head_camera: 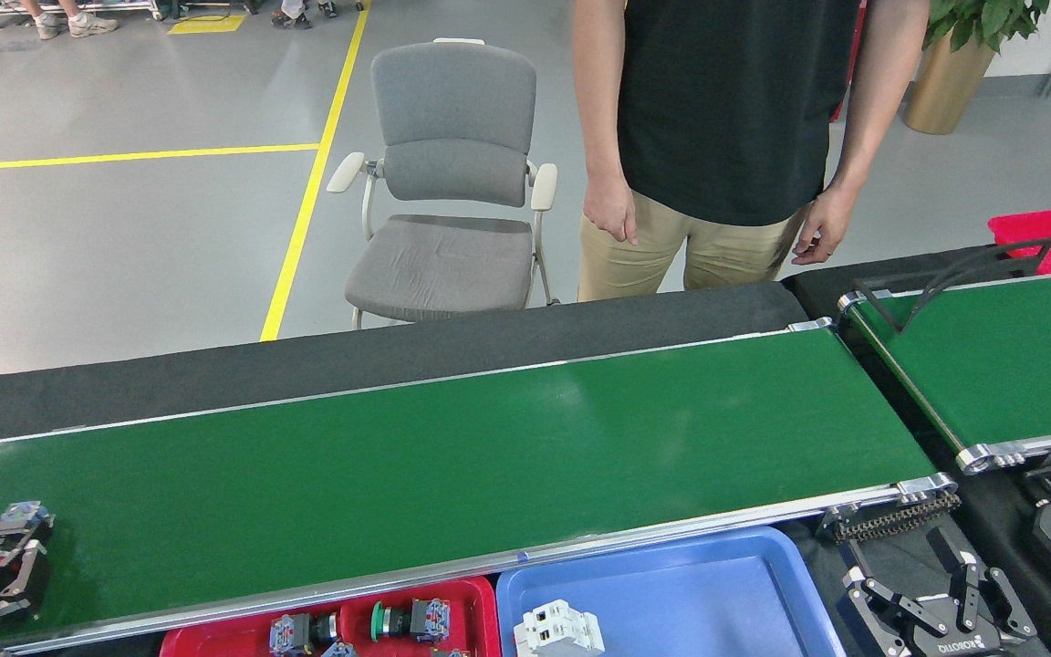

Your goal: Pick switch part from conveyor to tray

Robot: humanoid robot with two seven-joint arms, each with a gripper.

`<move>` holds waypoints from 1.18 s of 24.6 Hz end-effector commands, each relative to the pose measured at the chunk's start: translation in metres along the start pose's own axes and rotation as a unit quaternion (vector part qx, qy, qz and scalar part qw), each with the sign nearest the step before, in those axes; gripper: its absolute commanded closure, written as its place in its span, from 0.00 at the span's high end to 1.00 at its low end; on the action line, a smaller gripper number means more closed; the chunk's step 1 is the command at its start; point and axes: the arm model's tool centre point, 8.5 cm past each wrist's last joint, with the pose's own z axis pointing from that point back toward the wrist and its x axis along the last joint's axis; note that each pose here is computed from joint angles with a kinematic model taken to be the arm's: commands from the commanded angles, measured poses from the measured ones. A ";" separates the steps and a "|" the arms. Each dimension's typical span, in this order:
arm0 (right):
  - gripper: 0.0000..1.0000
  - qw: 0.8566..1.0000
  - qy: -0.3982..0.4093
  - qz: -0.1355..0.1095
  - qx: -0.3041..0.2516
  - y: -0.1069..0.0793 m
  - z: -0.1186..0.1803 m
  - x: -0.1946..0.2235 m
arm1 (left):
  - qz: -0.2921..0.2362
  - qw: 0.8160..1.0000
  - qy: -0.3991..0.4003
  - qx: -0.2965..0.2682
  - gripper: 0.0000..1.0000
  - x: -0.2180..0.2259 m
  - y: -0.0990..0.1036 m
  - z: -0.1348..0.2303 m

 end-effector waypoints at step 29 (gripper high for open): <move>1.00 0.999 0.037 -0.003 -0.011 -0.005 0.008 -0.015 | -0.037 0.990 0.135 0.036 1.00 0.068 -0.009 0.068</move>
